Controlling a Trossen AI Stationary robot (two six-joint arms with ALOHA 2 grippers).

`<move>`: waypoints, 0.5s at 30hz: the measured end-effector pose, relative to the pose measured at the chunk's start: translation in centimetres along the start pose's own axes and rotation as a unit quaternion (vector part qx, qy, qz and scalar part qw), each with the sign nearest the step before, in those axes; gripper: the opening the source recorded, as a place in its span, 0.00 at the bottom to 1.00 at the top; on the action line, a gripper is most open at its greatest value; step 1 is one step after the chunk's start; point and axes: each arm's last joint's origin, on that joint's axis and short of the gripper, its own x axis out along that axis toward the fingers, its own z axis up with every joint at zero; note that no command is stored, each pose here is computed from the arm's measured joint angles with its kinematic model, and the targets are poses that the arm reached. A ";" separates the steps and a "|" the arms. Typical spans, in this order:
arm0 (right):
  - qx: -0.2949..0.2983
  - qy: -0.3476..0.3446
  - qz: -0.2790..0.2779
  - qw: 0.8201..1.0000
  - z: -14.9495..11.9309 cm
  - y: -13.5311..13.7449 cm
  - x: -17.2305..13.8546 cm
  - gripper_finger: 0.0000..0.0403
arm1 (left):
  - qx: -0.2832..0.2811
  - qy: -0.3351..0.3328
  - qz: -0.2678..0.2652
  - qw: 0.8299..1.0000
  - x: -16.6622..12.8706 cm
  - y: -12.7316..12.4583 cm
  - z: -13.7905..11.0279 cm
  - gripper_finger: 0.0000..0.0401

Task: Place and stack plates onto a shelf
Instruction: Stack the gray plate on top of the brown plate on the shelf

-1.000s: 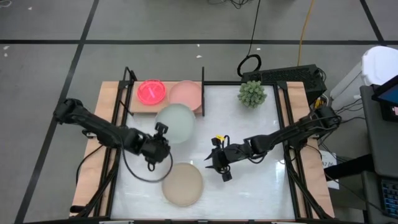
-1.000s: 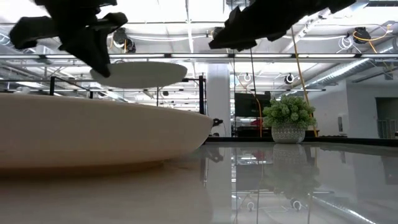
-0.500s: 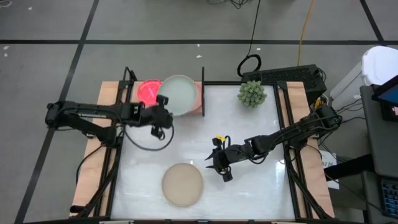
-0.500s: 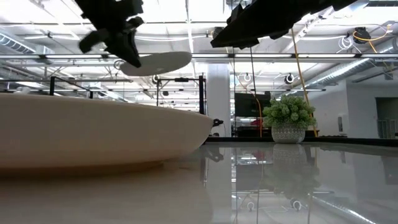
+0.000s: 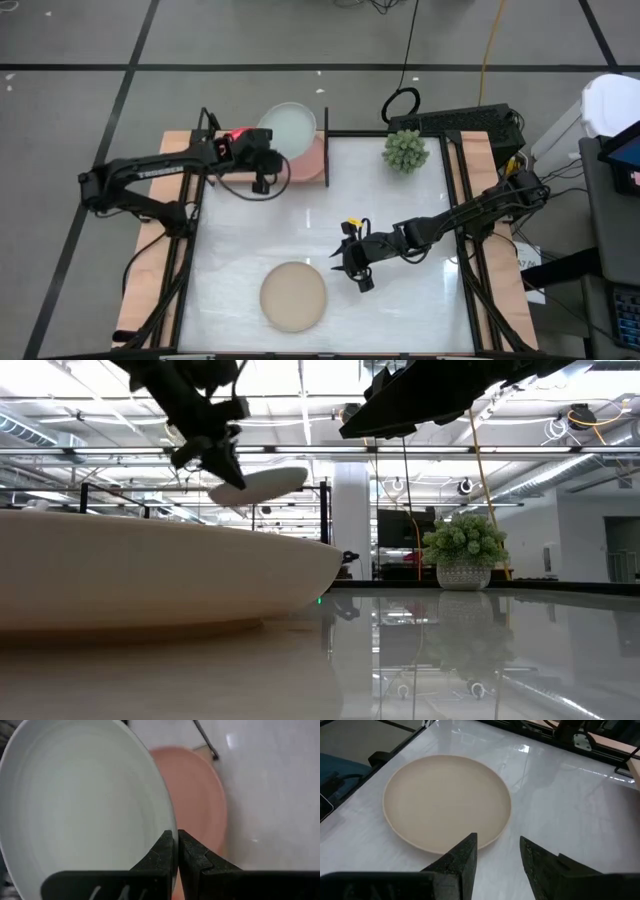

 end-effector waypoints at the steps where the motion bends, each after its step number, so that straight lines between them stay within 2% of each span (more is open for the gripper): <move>1: 0.000 -0.001 0.000 1.000 0.0 0.0 0.0 0.32 | -0.005 0.005 -0.006 1.000 0.4 0.2 -0.3 0.03; 6: 0.001 -0.003 0.000 1.000 0.1 0.0 0.0 0.32 | -0.018 0.032 -0.029 0.999 2.5 0.1 -0.8 0.05; 15: 0.000 -0.002 0.001 1.000 0.1 0.1 0.0 0.32 | -0.020 0.030 -0.046 0.998 5.3 -0.4 -0.5 0.07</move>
